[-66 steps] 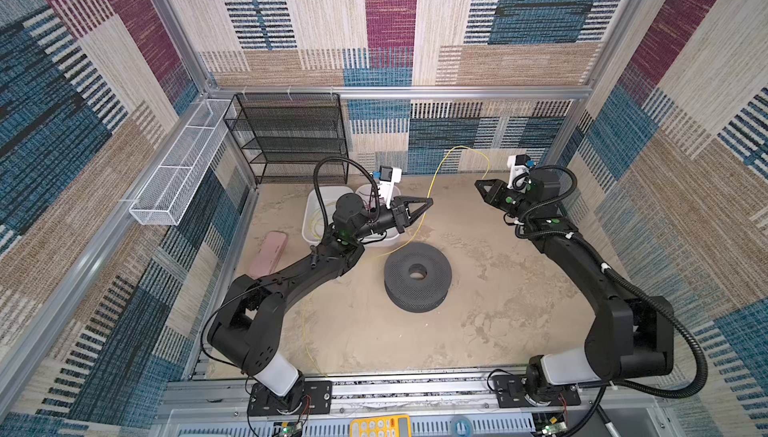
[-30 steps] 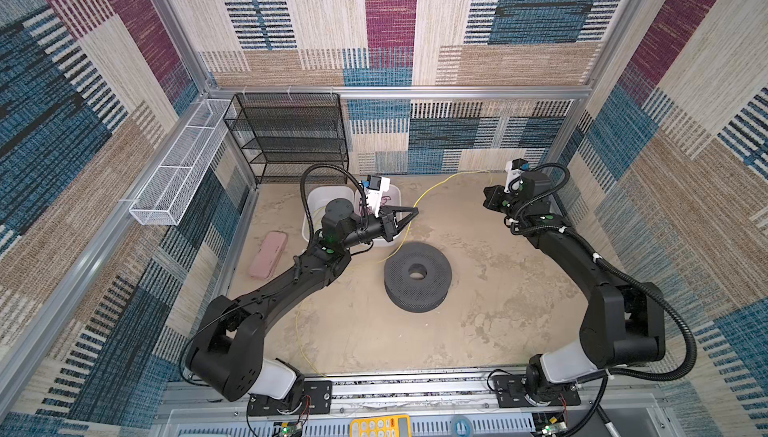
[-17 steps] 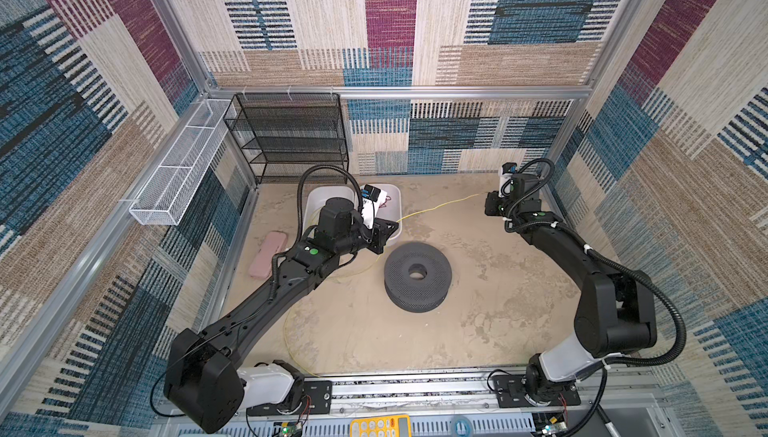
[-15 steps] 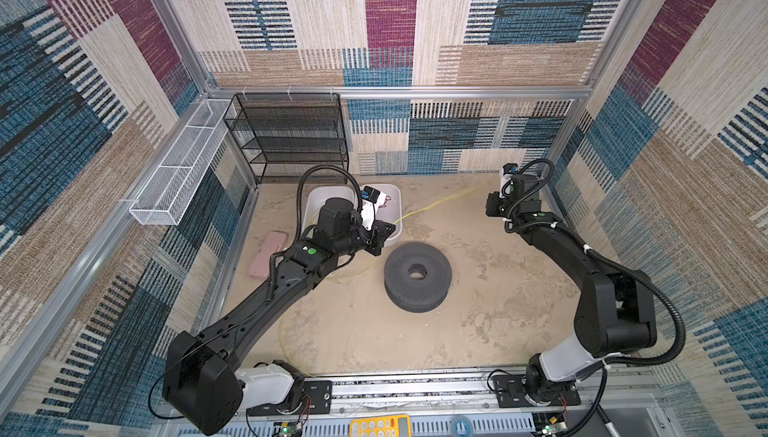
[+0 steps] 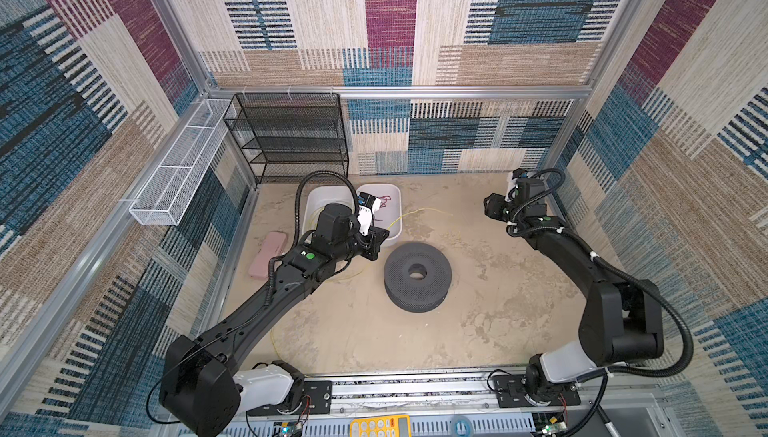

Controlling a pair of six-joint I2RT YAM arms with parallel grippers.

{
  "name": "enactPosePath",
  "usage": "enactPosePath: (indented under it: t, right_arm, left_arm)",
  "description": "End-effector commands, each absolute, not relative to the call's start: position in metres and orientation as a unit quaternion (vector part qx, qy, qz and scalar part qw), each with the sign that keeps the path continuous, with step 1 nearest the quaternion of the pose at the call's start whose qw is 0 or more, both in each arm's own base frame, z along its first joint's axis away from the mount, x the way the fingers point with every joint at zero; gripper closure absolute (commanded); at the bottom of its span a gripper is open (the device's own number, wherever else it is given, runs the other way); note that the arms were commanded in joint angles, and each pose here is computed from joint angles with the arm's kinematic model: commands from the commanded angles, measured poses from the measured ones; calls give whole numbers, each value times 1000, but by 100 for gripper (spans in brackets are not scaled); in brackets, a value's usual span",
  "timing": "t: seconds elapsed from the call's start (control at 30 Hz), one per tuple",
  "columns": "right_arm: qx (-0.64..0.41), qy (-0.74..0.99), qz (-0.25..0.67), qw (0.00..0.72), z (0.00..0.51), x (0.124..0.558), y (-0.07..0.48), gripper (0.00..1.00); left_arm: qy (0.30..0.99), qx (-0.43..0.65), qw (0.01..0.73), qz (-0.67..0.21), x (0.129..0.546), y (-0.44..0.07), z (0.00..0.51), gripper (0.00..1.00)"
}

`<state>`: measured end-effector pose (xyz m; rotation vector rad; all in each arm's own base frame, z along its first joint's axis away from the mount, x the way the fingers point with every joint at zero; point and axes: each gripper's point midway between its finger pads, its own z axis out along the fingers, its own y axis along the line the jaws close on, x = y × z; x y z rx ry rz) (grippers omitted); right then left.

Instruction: Wrap the cables

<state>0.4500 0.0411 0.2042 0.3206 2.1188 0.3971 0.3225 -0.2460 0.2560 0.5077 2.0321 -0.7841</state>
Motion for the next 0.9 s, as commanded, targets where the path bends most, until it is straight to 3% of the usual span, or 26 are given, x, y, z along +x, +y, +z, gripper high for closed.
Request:
enactPosePath:
  t: [0.0,0.13,0.27,0.5,0.87]
  right_arm:
    - [168,791,327,490,254,441,69,37]
    - [201,731,455,468,274,417,90,30]
    - [219,693,526,442,281,401,101,27]
    - [213,698,537,424,277,393,112,28]
    - [53,703,607,367,295,354,248,28]
  left_arm:
    - [782,179,488,-343,330,-248,282,100]
    - [760,163,519,-355,330,-244,289,100]
    - [744,152,537,-368,328,-242,293,100]
    - [741,144,538,-375,329,-242,296,100]
    - [729,154,502,-438,343,-276,300,100]
